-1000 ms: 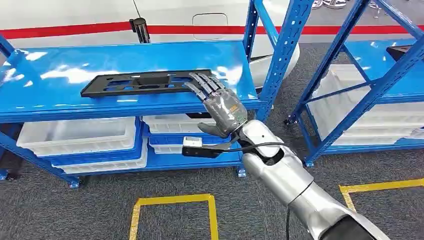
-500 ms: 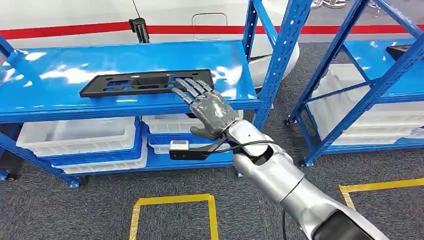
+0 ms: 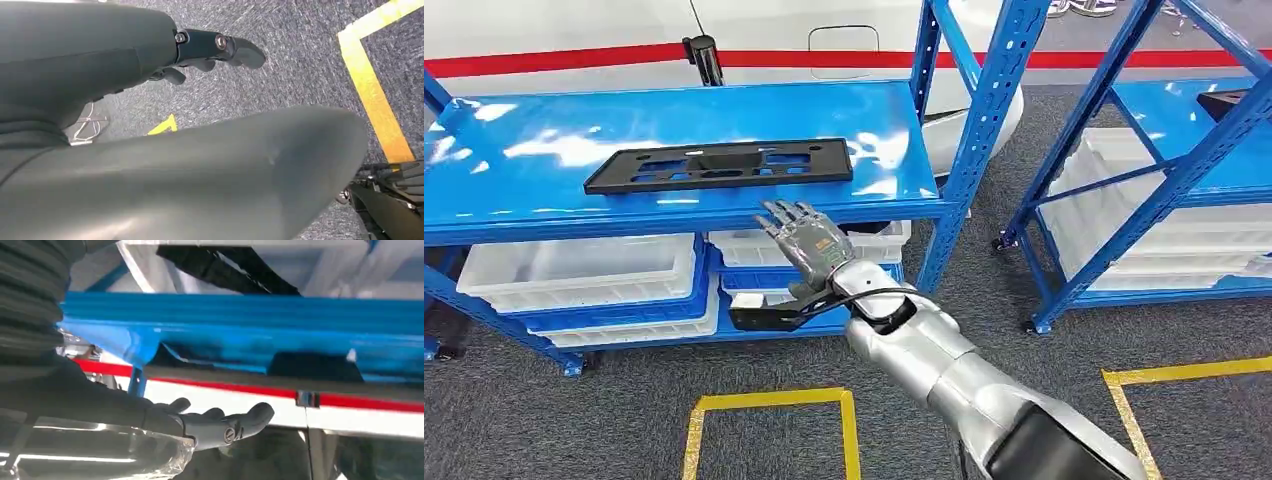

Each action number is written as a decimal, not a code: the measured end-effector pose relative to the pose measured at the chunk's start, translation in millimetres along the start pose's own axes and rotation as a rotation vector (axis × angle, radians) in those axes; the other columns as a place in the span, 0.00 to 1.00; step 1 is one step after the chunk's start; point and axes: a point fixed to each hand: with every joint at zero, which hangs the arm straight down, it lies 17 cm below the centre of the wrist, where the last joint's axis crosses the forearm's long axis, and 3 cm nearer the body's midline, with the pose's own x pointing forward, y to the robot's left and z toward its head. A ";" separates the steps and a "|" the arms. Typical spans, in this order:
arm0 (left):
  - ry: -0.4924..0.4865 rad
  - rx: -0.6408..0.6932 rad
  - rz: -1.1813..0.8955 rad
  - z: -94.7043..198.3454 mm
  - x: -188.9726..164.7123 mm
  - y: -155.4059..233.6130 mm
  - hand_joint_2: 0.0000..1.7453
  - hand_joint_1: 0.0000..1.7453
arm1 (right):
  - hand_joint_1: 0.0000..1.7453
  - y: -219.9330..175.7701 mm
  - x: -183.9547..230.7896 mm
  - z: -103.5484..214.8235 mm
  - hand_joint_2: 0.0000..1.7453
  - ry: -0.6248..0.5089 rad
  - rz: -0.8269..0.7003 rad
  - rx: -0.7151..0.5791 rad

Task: Take the parts from the cabinet and place them on the table.

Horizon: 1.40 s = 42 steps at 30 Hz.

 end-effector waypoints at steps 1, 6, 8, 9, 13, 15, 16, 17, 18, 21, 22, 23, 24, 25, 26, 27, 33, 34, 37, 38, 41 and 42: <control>0.001 0.002 0.003 -0.1 -0.1 0.5 0.00 0.00 | 0.00 5.2 -2.1 0.5 1.00 0.007 0.001 0.016; 0.001 0.005 0.009 -0.3 -0.1 1.9 0.00 0.00 | 0.00 19.9 -5.6 2.0 1.00 0.027 0.003 0.055; 0.002 0.006 0.012 -0.4 -0.3 2.5 0.00 0.00 | 0.00 21.3 -5.7 1.5 1.00 0.029 0.005 0.061; 0.001 0.007 0.014 -0.5 -0.2 3.0 0.00 0.00 | 0.00 20.1 -4.9 0.2 1.00 0.027 0.008 0.061; -0.016 0.010 0.017 -0.6 2.8 3.7 0.00 0.00 | 0.00 16.3 -7.2 -1.9 1.00 0.031 0.014 0.054; -0.017 0.014 0.021 -0.8 2.9 4.7 0.00 0.00 | 0.00 12.3 -8.7 -3.1 1.00 0.032 0.017 0.043; -0.017 0.017 0.024 -0.9 2.9 5.6 0.00 0.00 | 0.00 10.0 -9.5 -3.8 1.00 0.033 0.018 0.036; -0.017 0.020 0.026 -1.0 2.9 6.2 0.00 0.00 | 0.00 7.8 -10.3 -4.5 1.00 0.033 0.019 0.029; -0.016 0.022 0.028 -1.1 2.7 6.8 0.00 0.00 | 0.00 3.7 -12.5 -5.8 1.00 0.036 0.022 0.021; -0.019 0.027 0.027 -1.2 3.0 7.8 0.00 0.00 | 0.00 -12.6 -15.7 -10.8 1.00 0.040 0.023 -0.017; -0.021 0.027 0.026 -1.2 3.4 7.8 0.00 0.00 | 0.00 -18.4 -15.7 -12.5 1.00 0.038 0.022 -0.029; -0.023 0.027 0.026 -1.2 3.8 7.9 0.00 0.00 | 0.00 -24.1 -15.5 -14.0 1.00 0.036 0.021 -0.041; -0.024 0.027 0.025 -1.2 3.9 7.9 0.00 0.00 | 0.00 -29.5 -15.2 -15.2 1.00 0.034 0.019 -0.053; -0.024 0.027 0.025 -1.2 3.9 7.9 0.00 0.00 | 0.00 -34.6 -14.8 -16.2 1.00 0.031 0.018 -0.065; -0.024 0.027 0.026 -1.2 3.9 8.0 0.00 0.00 | 0.00 -37.8 -14.4 -16.8 1.00 0.029 0.019 -0.072; -0.025 0.028 0.025 -1.2 3.9 8.1 0.00 0.00 | 0.00 -40.8 -14.2 -17.2 1.00 0.028 0.018 -0.079; -0.036 0.014 0.029 -0.9 6.0 6.0 0.00 0.00 | 0.00 -40.1 -11.9 -17.2 1.00 0.017 0.033 -0.060; -0.036 0.015 0.031 -0.9 6.0 6.2 0.00 0.00 | 0.00 -39.7 -11.7 -17.1 1.00 0.017 0.032 -0.059; -0.035 0.016 0.033 -1.0 5.8 6.7 0.00 0.00 | 0.00 -38.2 -10.7 -16.5 1.00 0.013 0.032 -0.057; -0.035 0.017 0.035 -1.1 5.7 7.2 0.00 0.00 | 0.00 -38.0 -10.2 -16.4 1.00 0.010 0.032 -0.058; -0.034 0.017 0.040 -1.2 5.5 7.5 0.00 0.00 | 0.00 -36.7 -9.4 -16.1 1.00 0.007 0.037 -0.055; -0.034 0.016 0.041 -1.1 5.5 7.3 0.00 0.00 | 0.00 -35.5 -9.1 -15.8 1.00 0.006 0.040 -0.052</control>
